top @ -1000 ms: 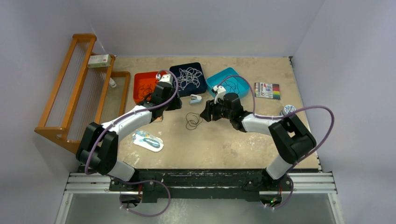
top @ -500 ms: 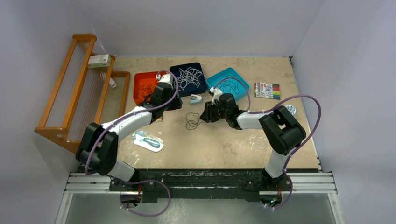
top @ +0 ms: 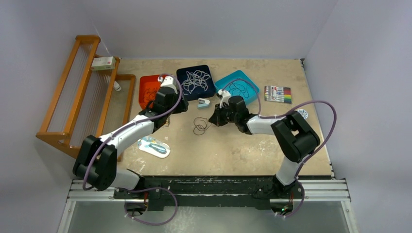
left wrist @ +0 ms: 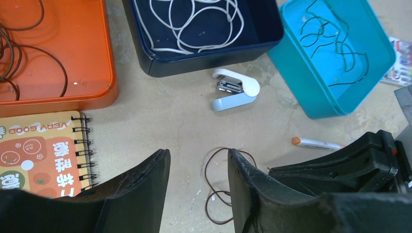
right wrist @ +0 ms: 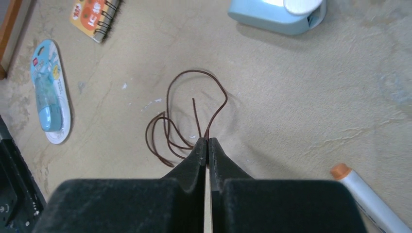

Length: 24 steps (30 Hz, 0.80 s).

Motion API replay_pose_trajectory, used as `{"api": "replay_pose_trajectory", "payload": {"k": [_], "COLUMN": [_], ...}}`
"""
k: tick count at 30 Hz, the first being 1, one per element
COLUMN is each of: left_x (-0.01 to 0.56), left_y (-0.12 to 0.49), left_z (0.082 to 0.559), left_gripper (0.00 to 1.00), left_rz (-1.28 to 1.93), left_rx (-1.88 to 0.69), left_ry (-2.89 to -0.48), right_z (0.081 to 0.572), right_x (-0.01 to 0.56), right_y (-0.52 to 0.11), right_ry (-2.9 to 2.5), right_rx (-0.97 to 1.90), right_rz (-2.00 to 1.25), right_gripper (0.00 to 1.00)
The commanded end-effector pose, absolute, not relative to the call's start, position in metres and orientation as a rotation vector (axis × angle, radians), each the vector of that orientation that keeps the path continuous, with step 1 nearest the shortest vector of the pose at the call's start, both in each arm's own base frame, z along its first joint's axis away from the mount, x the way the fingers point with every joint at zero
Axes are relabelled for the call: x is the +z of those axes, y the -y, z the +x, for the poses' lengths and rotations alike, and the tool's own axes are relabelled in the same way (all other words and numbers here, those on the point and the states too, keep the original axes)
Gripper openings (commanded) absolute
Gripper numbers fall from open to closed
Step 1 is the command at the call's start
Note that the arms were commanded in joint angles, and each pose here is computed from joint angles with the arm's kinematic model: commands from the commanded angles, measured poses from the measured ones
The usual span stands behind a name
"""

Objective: Untangle the cables

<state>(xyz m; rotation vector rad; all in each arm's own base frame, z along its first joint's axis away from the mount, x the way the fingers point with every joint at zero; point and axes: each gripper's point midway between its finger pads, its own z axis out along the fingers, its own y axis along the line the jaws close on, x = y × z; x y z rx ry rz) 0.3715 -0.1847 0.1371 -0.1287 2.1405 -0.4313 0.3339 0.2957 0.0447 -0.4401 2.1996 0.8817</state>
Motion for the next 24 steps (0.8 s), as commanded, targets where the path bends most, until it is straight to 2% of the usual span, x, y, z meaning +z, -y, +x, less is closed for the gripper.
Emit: {"api": "replay_pose_trajectory", "payload": {"k": [1, 13, 20, 24], "left_x": [0.185, 0.261, 0.297, 0.308], "left_y": [0.192, 0.208, 0.224, 0.232], "left_z": [0.374, 0.357, 0.342, 0.330], "left_gripper": [0.46, 0.49, 0.50, 0.51], "left_rz": [-0.122, -0.009, 0.116, 0.254], "left_rx": [-0.551, -0.750, -0.859, -0.861], "left_ry": [-1.955, -1.689, -1.578, -1.545], "right_z": [0.351, 0.361, 0.363, 0.363], "right_x": [0.120, 0.277, 0.318, 0.323], "right_y": [-0.299, -0.288, -0.286, -0.295], "right_ry": [-1.996, -1.705, -1.649, -1.707], "right_rx": [0.862, 0.793, 0.802, 0.842], "right_rz": [-0.471, -0.456, -0.414, -0.440], "right_gripper": [0.00, 0.00, 0.00, 0.00]}}
